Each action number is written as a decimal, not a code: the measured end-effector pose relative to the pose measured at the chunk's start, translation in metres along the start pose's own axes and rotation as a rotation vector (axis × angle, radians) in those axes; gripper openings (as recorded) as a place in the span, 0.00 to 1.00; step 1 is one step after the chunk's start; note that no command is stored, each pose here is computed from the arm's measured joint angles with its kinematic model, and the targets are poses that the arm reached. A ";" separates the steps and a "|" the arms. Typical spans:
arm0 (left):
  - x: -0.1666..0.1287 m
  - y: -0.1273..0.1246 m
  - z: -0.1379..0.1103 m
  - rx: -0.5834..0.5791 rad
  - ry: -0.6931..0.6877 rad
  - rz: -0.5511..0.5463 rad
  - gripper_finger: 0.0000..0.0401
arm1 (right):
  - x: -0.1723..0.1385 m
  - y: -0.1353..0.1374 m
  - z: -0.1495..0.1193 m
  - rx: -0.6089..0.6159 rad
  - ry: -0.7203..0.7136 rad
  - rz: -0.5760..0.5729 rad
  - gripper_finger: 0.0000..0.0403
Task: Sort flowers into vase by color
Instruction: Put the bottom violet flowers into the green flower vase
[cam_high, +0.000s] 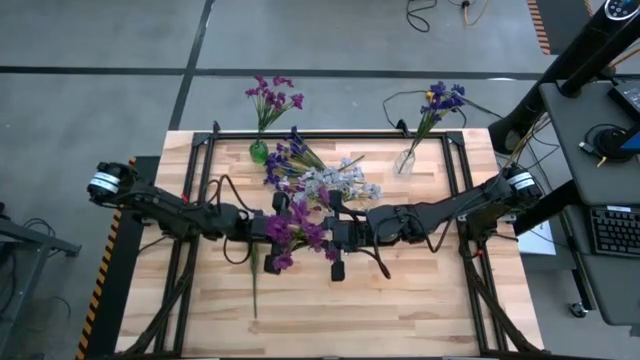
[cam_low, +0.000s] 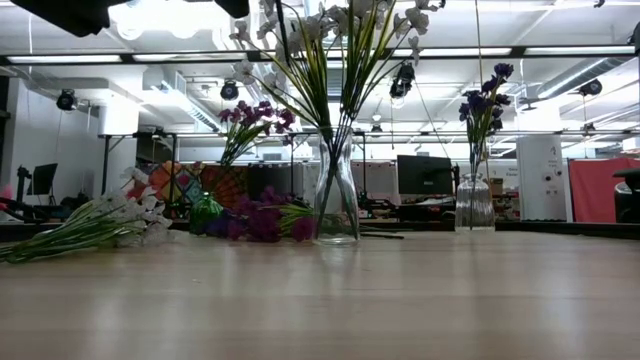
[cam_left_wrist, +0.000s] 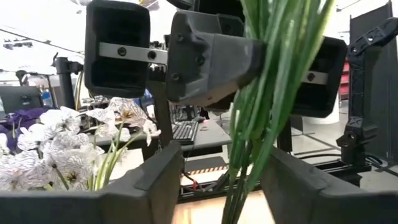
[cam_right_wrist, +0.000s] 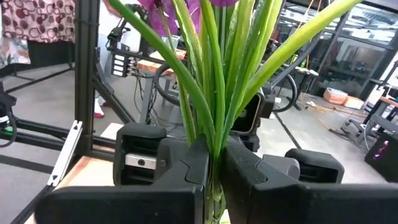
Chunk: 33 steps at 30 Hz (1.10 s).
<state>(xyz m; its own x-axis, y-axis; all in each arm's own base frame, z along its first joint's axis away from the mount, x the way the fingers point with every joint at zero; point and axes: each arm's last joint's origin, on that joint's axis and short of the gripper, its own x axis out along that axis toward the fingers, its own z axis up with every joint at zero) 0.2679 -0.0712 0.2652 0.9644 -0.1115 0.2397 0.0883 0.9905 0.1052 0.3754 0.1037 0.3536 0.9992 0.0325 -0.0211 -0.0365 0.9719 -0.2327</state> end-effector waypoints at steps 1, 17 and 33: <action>0.000 0.000 0.000 -0.001 0.000 0.001 0.41 | 0.000 0.000 0.000 -0.004 0.001 -0.002 0.06; -0.001 -0.002 0.000 -0.026 0.008 -0.007 0.01 | -0.002 -0.001 -0.003 0.017 0.059 -0.073 0.39; -0.078 0.020 0.008 -0.006 -0.056 0.294 0.00 | -0.028 -0.012 0.010 0.061 0.145 -0.060 0.57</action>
<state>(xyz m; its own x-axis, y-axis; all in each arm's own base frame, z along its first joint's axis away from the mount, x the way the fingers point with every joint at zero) 0.1919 -0.0436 0.2566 0.9336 0.1762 0.3119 -0.1911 0.9814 0.0176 0.3481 0.0936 0.3669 0.9870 -0.0561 -0.1504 0.0286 0.9835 -0.1788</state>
